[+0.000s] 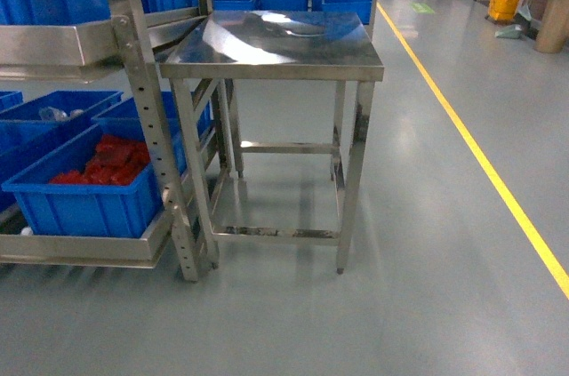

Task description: Sort blue parts and orange caps into right shelf containers

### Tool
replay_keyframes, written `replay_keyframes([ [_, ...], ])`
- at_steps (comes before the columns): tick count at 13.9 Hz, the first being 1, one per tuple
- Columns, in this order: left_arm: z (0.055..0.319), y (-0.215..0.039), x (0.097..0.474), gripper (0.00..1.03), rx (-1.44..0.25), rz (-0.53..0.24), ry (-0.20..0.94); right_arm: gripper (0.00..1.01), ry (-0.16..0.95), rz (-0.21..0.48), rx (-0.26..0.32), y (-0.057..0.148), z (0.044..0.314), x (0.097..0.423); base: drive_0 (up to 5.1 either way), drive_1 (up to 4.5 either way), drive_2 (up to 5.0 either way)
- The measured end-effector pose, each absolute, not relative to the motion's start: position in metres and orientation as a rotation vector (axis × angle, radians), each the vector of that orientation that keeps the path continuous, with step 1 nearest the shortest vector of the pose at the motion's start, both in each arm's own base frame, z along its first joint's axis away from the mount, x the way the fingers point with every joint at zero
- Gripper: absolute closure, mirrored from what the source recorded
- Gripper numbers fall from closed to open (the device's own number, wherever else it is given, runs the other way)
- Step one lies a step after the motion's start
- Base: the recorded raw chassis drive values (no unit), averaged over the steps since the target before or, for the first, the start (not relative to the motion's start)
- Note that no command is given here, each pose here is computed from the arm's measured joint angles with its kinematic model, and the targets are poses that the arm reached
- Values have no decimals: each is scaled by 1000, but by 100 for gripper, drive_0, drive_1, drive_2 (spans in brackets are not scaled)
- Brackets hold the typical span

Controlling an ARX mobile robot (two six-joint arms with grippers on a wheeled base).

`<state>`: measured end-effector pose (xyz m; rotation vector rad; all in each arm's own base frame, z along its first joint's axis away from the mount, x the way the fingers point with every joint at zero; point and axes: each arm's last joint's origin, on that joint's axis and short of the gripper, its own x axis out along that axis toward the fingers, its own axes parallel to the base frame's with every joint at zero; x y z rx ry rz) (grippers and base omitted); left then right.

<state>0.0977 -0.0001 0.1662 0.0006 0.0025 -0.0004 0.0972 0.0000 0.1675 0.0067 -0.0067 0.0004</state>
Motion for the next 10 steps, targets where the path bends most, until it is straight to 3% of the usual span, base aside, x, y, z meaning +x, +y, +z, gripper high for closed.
replay_keyframes([
  [10,166,0,98,62,1,-1,7,58,-1,0,7,0,167,97,1,423,-421],
])
